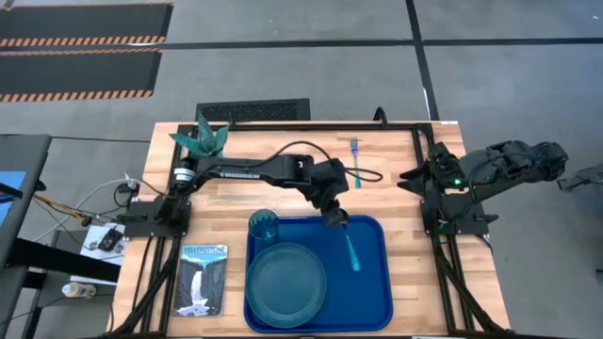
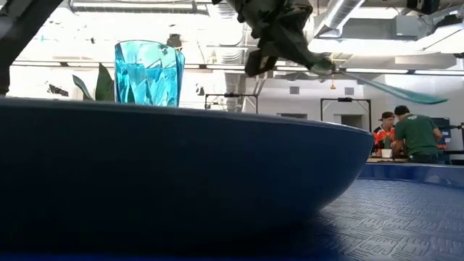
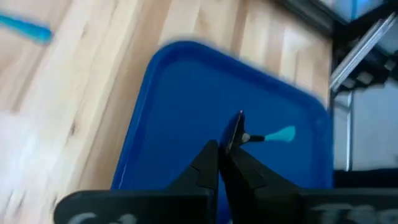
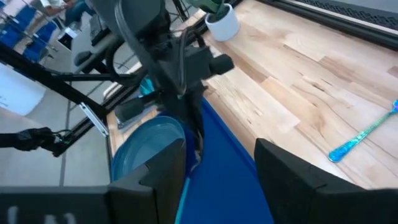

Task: Pick and place plate/cup/fork/spoon on tray
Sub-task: Put the blue spoon on the blue serving tray to the right of the dark blue plate

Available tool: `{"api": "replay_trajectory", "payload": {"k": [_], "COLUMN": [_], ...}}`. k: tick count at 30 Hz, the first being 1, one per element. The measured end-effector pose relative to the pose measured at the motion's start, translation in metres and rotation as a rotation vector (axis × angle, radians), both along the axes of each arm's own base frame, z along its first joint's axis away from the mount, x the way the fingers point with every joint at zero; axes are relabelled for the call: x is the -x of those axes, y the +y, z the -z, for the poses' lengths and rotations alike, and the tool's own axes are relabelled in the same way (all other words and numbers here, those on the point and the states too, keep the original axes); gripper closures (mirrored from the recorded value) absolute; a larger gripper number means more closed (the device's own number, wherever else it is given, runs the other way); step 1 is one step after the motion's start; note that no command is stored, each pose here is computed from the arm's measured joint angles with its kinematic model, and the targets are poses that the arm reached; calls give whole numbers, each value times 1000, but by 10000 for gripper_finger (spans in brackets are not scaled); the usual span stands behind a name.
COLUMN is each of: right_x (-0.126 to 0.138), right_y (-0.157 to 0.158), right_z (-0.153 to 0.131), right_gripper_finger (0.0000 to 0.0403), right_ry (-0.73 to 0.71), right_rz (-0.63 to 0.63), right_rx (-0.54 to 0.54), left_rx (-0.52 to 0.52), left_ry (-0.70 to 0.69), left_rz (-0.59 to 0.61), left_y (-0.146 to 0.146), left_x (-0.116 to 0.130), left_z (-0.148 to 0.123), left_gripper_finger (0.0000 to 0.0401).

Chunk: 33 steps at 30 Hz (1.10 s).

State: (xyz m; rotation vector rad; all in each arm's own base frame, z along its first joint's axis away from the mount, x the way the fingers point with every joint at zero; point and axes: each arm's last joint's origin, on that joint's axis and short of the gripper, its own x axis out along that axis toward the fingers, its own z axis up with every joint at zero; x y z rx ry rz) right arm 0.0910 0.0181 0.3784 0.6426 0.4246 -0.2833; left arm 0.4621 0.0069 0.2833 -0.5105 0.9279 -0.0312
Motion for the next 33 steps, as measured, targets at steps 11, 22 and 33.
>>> {"api": "replay_trajectory", "payload": {"k": [11, 22, 33], "right_x": [-4, -3, -2], "right_y": [1, 0, 0], "right_z": [4, 4, 6], "right_gripper_finger": [195, 199, 202], "right_ry": [43, 48, 63], "right_rz": [0, 16, 26], "right_rx": [14, 25, 19], "left_rx": [5, 48, 62], "left_ry": [13, 23, 79], "left_rz": [140, 227, 249], "left_y": [-11, -28, -30], "left_x": [-6, -17, -17], "left_z": [17, 42, 53], "left_gripper_finger": [401, 401, 401]}}
